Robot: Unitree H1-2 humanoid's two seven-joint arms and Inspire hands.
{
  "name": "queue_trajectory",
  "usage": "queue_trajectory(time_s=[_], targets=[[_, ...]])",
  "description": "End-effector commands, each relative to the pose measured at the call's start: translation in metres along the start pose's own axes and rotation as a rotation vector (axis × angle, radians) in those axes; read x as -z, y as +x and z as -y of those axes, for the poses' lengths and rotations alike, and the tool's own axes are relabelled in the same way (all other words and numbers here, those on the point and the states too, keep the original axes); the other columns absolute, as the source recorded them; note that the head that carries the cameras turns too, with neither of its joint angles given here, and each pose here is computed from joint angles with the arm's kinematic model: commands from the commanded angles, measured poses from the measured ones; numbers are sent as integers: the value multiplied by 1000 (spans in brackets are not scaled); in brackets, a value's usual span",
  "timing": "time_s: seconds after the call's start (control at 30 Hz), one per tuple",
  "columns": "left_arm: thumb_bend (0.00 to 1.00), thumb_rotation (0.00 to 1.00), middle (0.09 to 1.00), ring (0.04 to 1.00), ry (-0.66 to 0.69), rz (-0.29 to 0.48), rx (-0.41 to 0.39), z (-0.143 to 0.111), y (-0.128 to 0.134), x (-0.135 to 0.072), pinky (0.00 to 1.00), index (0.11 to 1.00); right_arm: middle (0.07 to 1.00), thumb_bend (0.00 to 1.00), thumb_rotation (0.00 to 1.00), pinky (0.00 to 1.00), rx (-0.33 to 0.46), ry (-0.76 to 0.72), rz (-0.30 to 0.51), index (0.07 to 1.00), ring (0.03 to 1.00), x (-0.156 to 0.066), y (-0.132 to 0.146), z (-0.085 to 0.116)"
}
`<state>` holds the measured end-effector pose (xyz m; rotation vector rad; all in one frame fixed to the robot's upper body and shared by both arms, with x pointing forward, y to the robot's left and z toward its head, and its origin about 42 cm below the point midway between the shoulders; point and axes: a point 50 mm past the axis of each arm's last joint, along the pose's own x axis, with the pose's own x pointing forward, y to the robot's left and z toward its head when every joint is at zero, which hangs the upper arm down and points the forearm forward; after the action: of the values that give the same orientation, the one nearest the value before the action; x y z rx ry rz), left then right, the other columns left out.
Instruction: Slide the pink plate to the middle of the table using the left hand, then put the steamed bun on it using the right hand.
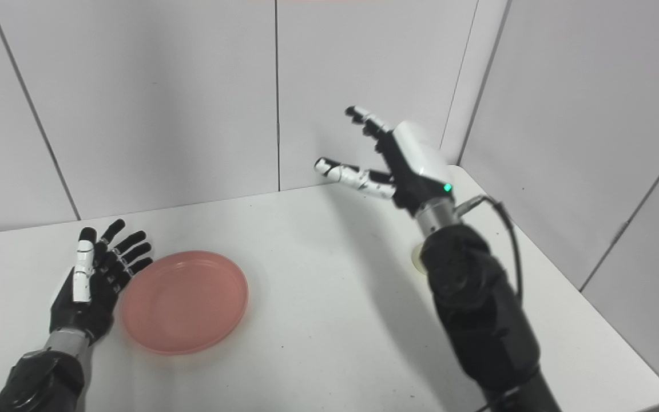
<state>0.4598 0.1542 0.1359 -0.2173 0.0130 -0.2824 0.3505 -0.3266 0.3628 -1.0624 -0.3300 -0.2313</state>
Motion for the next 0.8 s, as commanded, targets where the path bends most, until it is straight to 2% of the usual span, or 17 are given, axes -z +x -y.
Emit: queue_trajectory(time_s=[0.0,0.1,0.23,0.3,0.33,0.5,0.6,0.77], targets=[[687,960,806,801,2,-70,-11,-1,-4,16,758,890,856,982,887,636,30,-56,20,865,776,-4,9,21],[684,960,801,801,4,-71,-11,0,-4,16,757,890,876,993,876,650,-45,-138,2,872,800,0,15,32],[673,965,805,807,5,-77,-12,1,-4,15,760,895,884,1000,839,671,-203,-314,-61,871,838,10,24,43],[681,961,802,802,8,-80,-11,1,-4,16,754,888,893,1000,808,661,-271,-390,-92,875,854,13,26,46],[677,967,800,804,9,-82,-10,1,-4,16,752,889,894,1000,747,642,-296,-413,-106,864,852,16,27,46],[685,970,791,797,23,-89,-5,0,-3,18,753,894,884,1000,627,619,-398,-497,-155,853,839,27,29,45],[691,962,791,793,22,-91,-6,1,-3,19,752,894,864,1000,532,599,-424,-492,-175,833,807,35,29,42],[683,953,787,788,16,-100,-2,1,-2,20,750,895,851,1000,495,609,-456,-526,-175,818,808,54,27,34]])
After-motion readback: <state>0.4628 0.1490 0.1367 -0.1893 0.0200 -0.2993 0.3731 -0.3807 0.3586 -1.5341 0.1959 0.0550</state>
